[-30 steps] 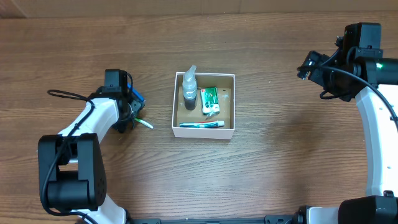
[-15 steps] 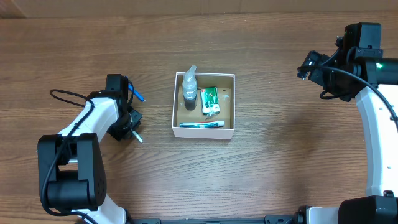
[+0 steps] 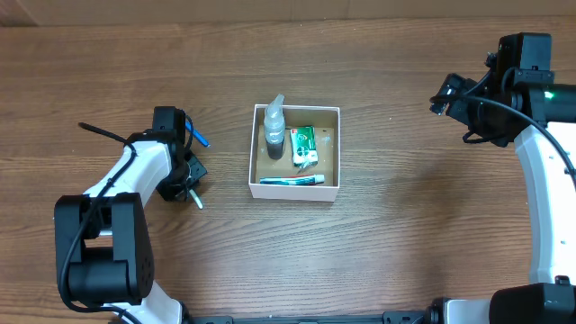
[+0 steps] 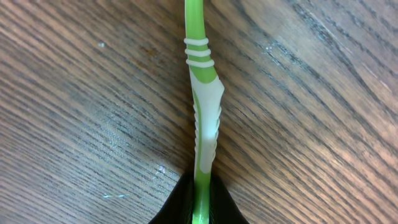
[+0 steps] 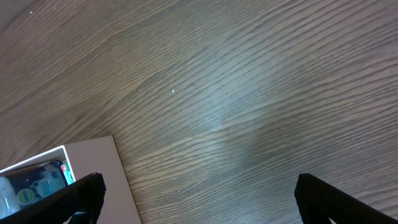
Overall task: Pack container
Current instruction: 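Lift the toothbrush with the left gripper and carry it over the box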
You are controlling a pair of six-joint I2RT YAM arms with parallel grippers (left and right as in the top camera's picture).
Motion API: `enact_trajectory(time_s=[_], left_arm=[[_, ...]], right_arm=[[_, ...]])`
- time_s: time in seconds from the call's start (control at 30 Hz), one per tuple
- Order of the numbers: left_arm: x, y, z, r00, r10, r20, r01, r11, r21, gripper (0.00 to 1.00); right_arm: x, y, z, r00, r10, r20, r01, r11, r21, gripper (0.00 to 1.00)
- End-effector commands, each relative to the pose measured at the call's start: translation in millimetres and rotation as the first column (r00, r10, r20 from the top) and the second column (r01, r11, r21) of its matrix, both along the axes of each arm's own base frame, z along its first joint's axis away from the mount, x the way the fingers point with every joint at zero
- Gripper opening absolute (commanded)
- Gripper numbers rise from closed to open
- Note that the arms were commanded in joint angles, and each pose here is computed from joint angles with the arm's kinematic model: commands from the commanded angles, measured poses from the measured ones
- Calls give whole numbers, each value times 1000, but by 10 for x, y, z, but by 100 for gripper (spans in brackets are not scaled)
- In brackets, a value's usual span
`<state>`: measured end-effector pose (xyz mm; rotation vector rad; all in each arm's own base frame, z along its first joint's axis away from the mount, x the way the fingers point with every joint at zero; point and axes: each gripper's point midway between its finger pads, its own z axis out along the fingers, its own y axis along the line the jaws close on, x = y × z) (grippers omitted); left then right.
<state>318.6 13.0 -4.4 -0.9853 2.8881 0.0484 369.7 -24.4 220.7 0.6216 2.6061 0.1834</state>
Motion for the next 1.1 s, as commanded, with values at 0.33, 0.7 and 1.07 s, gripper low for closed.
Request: enact_trajectory(time_s=[0.33,0.7,1.07], left_arm=[[379,-281,718,968,-250,14,249,955,-159,4],[583,-872,2244,712,-623,325,669,742,-45,4],[-4,-2005,2473,-87,-944,319,982,-28,187,4]], right_arm=[[23,3,62,1000,4,21,-4,1000,1,100],[23,2,62,1000,4,21,-4,1000,1,100],[22,2,61,1000,4,21,-4,1000,1,100]])
